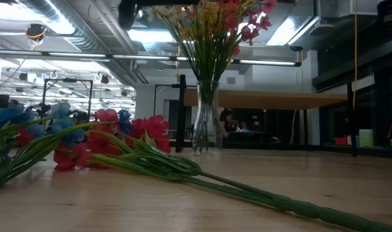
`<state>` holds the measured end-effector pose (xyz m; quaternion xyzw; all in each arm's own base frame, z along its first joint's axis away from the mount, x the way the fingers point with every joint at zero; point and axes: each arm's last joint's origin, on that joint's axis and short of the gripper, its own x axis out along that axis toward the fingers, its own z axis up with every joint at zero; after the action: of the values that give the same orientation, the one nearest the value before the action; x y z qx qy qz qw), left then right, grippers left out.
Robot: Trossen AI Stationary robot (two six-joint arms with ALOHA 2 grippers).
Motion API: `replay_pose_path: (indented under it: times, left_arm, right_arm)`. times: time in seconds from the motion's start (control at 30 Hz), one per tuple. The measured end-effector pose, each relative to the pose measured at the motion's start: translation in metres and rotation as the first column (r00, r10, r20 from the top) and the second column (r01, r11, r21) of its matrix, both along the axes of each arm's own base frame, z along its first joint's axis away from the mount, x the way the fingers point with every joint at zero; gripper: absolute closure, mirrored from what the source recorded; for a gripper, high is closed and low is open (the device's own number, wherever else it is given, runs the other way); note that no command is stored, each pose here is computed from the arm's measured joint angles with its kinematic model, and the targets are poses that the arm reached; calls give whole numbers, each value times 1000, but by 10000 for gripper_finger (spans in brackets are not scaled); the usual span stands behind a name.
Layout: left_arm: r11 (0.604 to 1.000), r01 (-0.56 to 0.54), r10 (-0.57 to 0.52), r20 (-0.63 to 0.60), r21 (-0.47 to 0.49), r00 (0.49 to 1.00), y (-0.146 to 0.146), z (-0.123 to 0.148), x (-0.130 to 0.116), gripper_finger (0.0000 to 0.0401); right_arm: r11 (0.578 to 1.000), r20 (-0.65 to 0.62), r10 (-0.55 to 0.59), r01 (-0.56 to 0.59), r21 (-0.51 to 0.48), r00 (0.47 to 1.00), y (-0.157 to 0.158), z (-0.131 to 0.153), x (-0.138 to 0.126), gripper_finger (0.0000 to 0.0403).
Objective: Pick and place flowers into a vace then onto a shelf
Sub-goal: Put the blue flowers into the blue vase
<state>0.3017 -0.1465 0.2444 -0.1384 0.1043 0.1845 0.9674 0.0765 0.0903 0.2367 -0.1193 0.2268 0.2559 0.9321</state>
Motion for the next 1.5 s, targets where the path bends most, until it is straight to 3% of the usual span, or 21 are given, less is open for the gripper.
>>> replay_pose_path:
  times: [0.13, 0.37, 0.5, 0.6, 0.77, 1.07, 1.2, 1.27, 1.5]
  left_arm:
    - [997, 2, -6, -46, -74, 999, -4, -2, -3, 399]
    - [984, -49, 15, -194, -174, 981, -22, 24, 0, 398]
    - [956, -94, 11, -288, -277, 958, -36, 38, 9, 398]
    - [908, -160, -9, -399, -387, 917, -46, 37, 16, 398]
    - [770, -325, -42, -551, -549, 833, -64, 31, 29, 398]
    - [473, -603, 131, -626, -642, 769, -102, -8, 26, 398]
    - [372, -659, 112, -674, -653, 731, -119, -22, 21, 397]
    - [354, -672, 99, -689, -650, 718, -126, -26, 17, 397]
    - [391, -654, 97, -677, -648, 729, -139, -30, 7, 397]
  right_arm:
    - [1000, 12, -10, 10, -23, 1000, -2, 0, 2, 399]
    - [998, 13, -51, 52, -24, 999, -5, 0, 6, 393]
    - [997, 13, -75, 75, -24, 997, -7, 0, 8, 400]
    - [996, 20, -88, 89, -27, 996, -8, 0, 10, 399]
    - [993, 22, -113, 114, -28, 993, -11, 1, 12, 394]
    - [991, 21, -128, 128, -33, 992, -12, 0, 13, 399]
    - [991, 21, -127, 128, -34, 992, -12, 0, 13, 393]
    - [991, 21, -127, 128, -34, 992, -12, 0, 13, 392]
    - [991, 21, -127, 128, -34, 992, -12, 0, 13, 392]
